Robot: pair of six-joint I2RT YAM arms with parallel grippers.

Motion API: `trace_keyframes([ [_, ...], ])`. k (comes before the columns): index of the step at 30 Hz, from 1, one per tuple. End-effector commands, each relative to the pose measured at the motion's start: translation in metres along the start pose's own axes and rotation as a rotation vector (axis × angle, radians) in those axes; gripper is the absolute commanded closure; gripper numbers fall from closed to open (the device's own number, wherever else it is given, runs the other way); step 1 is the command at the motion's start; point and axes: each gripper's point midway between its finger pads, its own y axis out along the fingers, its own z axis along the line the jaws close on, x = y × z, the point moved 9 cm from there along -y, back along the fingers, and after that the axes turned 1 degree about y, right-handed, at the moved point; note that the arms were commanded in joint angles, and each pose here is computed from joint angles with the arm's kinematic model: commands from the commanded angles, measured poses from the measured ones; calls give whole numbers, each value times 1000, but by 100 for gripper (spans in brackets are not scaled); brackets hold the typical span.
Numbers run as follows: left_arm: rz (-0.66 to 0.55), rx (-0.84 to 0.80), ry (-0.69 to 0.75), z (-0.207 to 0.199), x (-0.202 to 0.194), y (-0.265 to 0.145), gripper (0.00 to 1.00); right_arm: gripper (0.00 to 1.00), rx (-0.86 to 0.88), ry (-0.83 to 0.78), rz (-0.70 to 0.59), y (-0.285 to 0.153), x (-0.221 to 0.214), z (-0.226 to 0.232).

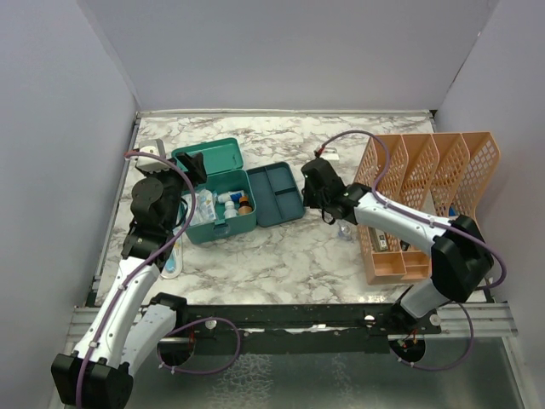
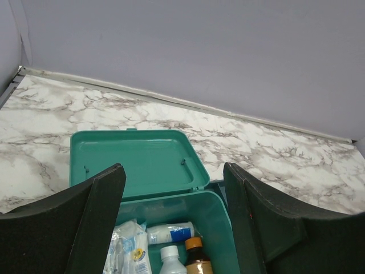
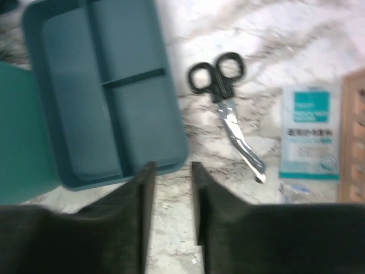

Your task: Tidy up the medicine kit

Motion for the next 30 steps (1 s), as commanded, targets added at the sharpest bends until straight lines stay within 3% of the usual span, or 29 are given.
trace_keyframes([
  [1, -4, -25, -11, -2, 2, -2, 27, 58, -297, 1, 48, -4, -26, -41],
  [4, 6, -29, -15, -3, -1, 0, 27, 54, -393, -3, 93, -5, -46, -58],
  [11, 19, -12, -11, -1, -5, 4, 27, 54, -538, -9, 181, 4, -80, -85],
  [21, 34, 5, -1, 1, -8, 7, 27, 75, -481, 3, 251, 24, -96, -87],
  [27, 38, 9, 4, 2, -9, 7, 27, 97, -448, -3, 241, 24, -91, -85],
  [30, 33, 12, 6, 2, -8, 7, 27, 99, -412, -2, 216, 19, -81, -80],
])
